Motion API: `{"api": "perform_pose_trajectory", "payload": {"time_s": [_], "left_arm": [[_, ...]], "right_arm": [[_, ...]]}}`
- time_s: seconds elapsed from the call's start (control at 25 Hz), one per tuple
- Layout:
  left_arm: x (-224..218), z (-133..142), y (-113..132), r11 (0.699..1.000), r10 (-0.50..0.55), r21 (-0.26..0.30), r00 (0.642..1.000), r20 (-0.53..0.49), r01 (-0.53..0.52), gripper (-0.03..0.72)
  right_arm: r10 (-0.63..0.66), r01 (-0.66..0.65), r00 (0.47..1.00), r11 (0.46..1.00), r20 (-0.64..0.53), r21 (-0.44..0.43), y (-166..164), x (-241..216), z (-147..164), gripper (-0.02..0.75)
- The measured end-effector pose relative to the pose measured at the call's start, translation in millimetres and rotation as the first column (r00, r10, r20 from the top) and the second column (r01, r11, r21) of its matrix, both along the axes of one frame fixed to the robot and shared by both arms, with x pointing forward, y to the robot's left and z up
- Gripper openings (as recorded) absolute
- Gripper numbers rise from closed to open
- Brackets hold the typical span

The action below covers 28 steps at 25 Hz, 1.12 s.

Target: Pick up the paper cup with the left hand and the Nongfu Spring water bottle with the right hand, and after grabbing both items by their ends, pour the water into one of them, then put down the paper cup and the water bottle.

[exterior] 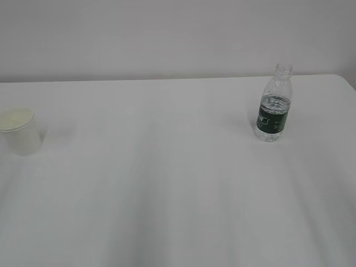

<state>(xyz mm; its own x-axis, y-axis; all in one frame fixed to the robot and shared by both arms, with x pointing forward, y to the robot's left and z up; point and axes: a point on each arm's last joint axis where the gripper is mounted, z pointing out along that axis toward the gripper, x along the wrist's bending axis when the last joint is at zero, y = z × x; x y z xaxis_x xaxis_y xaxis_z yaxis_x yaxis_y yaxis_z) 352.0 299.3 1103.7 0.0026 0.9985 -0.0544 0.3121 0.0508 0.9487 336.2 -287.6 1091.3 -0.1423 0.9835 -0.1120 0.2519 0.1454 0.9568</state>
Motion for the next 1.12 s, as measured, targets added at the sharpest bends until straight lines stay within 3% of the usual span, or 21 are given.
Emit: {"api": "perform_pose_trajectory", "payload": {"time_s": [0.24, 0.48, 0.92, 1.12], "left_arm": [[1.4, 1.9, 0.0, 1.000, 0.000, 0.000, 1.000, 0.023, 0.000, 0.566], [14.0, -5.0, -0.2, 1.000, 0.000, 0.000, 0.999, -0.033, 0.000, 0.566], [32.6, -9.7, -0.3, 1.000, 0.001, 0.001, 0.999, -0.039, -0.001, 0.566], [47.6, -19.8, -0.5, 1.000, 0.002, 0.001, 0.995, -0.097, -0.002, 0.562]], "right_arm": [[0.002, -0.002, 1.000, 1.000, 0.001, -0.006, 1.5, 12.9, -1.0, 0.590], [0.003, -0.003, 1.000, 1.000, -0.019, -0.009, 3.1, 26.2, -4.7, 0.590], [0.004, -0.004, 1.000, 1.000, -0.007, -0.009, 5.2, 44.2, -7.6, 0.590], [0.004, -0.004, 1.000, 1.000, -0.013, -0.010, 6.3, 53.4, -10.9, 0.590]]}}
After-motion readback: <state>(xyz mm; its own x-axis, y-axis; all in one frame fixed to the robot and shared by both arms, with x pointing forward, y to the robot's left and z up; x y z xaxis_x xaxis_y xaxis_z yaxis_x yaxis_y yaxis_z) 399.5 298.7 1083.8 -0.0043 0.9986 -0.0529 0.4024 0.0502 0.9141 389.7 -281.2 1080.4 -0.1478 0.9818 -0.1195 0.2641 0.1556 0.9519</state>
